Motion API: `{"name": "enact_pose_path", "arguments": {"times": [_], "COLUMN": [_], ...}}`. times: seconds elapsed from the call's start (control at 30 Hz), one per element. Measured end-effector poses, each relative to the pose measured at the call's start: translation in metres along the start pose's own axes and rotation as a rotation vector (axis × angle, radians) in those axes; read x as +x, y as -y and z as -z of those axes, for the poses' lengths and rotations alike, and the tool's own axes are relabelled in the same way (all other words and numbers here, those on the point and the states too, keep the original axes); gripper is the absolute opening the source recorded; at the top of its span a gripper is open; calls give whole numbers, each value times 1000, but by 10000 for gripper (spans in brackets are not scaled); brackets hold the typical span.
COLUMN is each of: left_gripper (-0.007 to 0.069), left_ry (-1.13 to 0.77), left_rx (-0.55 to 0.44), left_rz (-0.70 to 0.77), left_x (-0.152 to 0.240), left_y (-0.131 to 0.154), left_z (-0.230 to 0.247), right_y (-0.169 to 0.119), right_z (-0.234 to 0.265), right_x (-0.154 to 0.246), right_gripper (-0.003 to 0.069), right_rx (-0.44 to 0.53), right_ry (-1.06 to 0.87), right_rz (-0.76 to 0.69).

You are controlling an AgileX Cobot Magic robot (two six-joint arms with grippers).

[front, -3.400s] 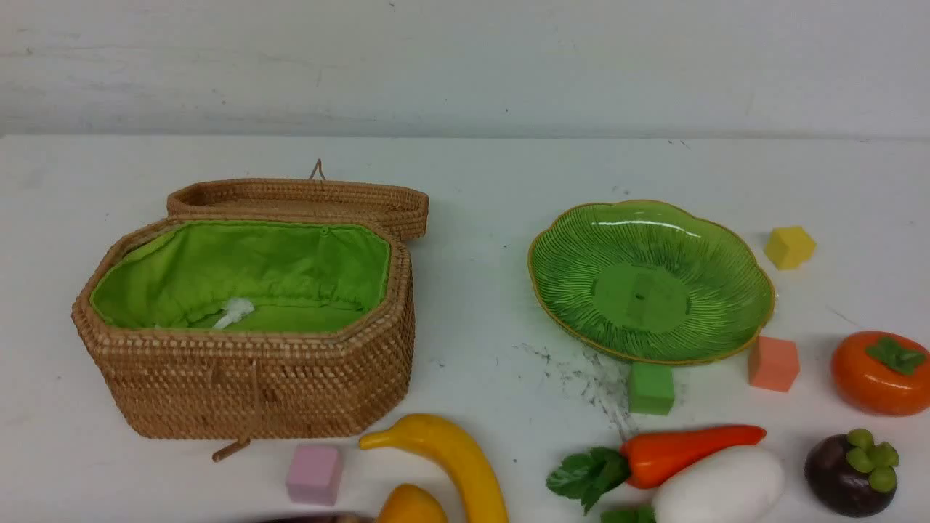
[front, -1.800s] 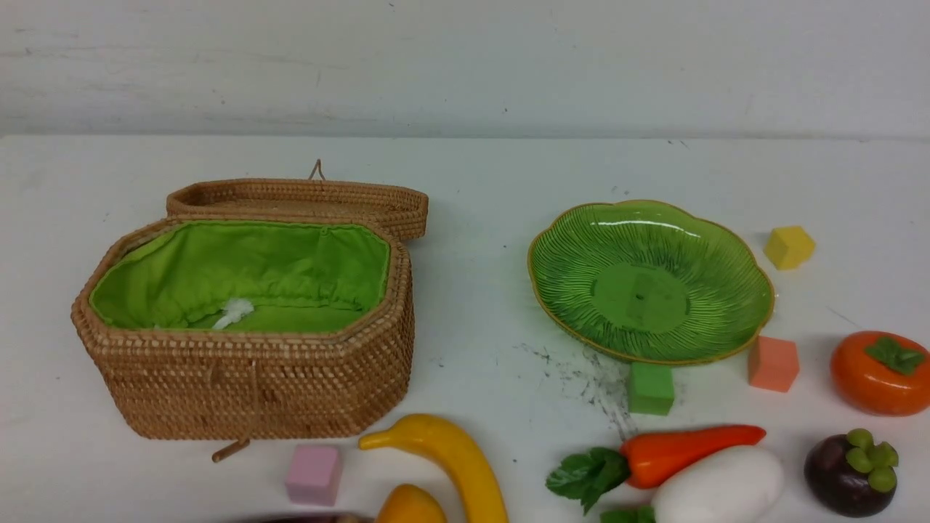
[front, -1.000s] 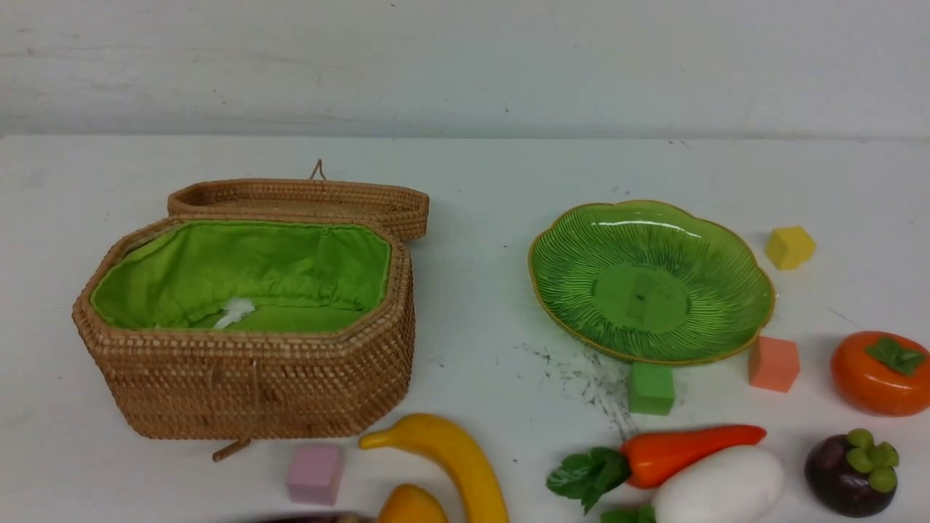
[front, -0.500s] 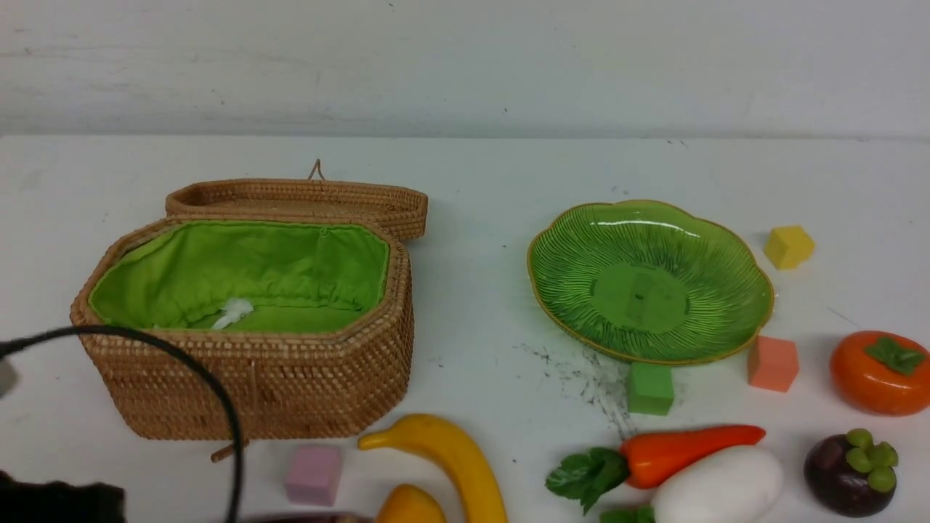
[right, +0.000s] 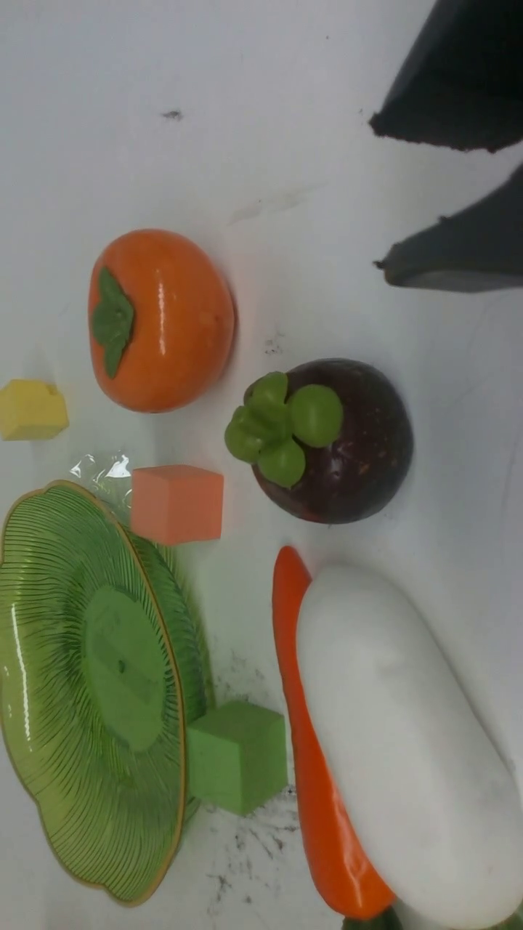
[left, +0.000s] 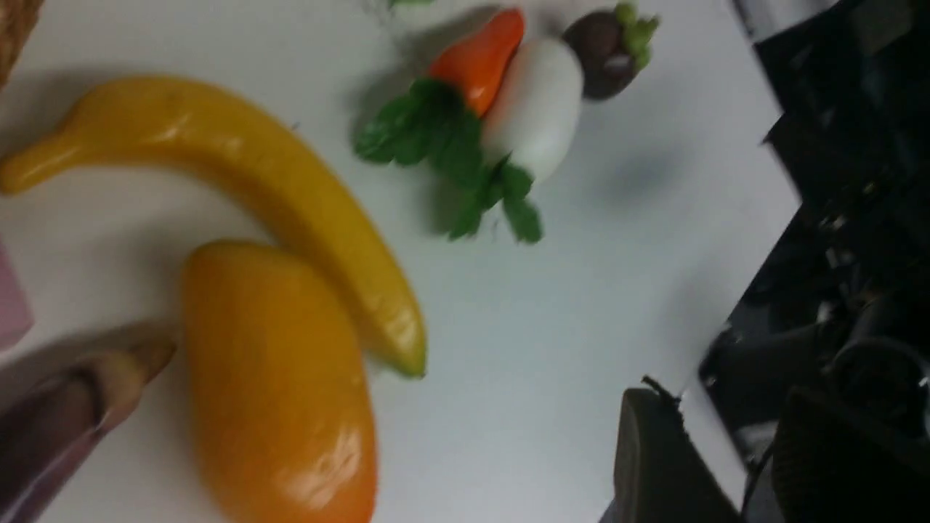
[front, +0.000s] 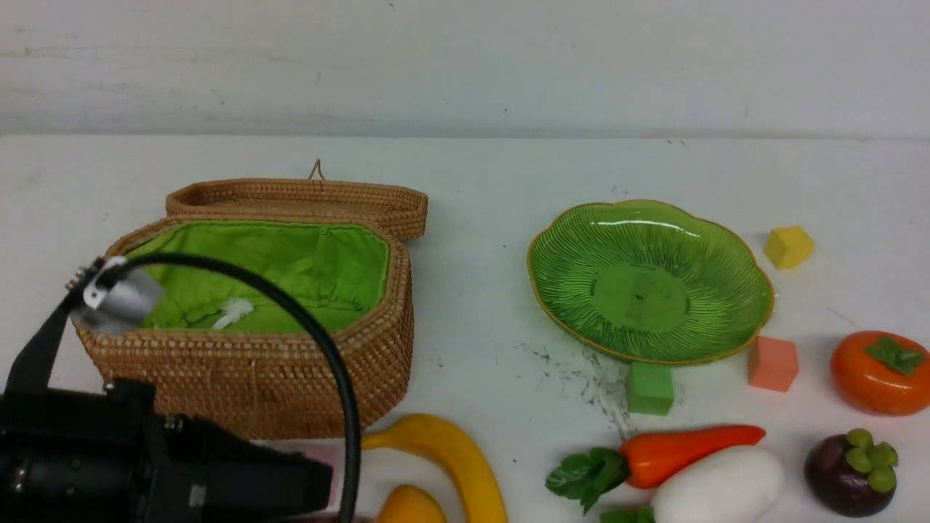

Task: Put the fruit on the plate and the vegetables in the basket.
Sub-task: Use the left arm to grab an eggplant and put it into the left basket

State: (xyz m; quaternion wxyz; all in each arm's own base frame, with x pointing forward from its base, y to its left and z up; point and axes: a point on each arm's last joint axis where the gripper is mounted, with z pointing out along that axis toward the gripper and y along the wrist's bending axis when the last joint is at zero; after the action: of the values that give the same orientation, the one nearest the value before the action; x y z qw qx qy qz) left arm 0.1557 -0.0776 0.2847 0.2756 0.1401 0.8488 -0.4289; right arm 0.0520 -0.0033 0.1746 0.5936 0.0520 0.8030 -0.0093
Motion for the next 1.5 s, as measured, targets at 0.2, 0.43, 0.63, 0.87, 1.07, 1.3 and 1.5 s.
{"name": "enact_pose_path", "arguments": {"times": [0.2, 0.43, 0.63, 0.87, 1.07, 1.3, 1.5], "left_gripper": [239, 239, 257, 382, 549, 630, 627], "left_ry": [-30, -288, -493, -506, -568, -582, -603], "left_rx": [-91, -269, -421, -576, -615, -646, -687], "left_rz": [-115, -308, -479, -424, -399, -414, -482], "left_x": [-7, -14, 5, 17, 36, 32, 28], "left_y": [-2, 20, 30, 9, -19, -34, -48], "left_z": [5, 15, 4, -13, -34, -54, -69], "right_y": [0, 0, 0, 0, 0, 0, 0], "right_z": [0, 0, 0, 0, 0, 0, 0], "right_x": [0, 0, 0, 0, 0, 0, 0], "right_gripper": [242, 242, 242, 242, 242, 242, 242], "right_rx": [0, 0, 0, 0, 0, 0, 0], "right_ry": [0, 0, 0, 0, 0, 0, 0], "right_rz": [0, 0, 0, 0, 0, 0, 0]}}
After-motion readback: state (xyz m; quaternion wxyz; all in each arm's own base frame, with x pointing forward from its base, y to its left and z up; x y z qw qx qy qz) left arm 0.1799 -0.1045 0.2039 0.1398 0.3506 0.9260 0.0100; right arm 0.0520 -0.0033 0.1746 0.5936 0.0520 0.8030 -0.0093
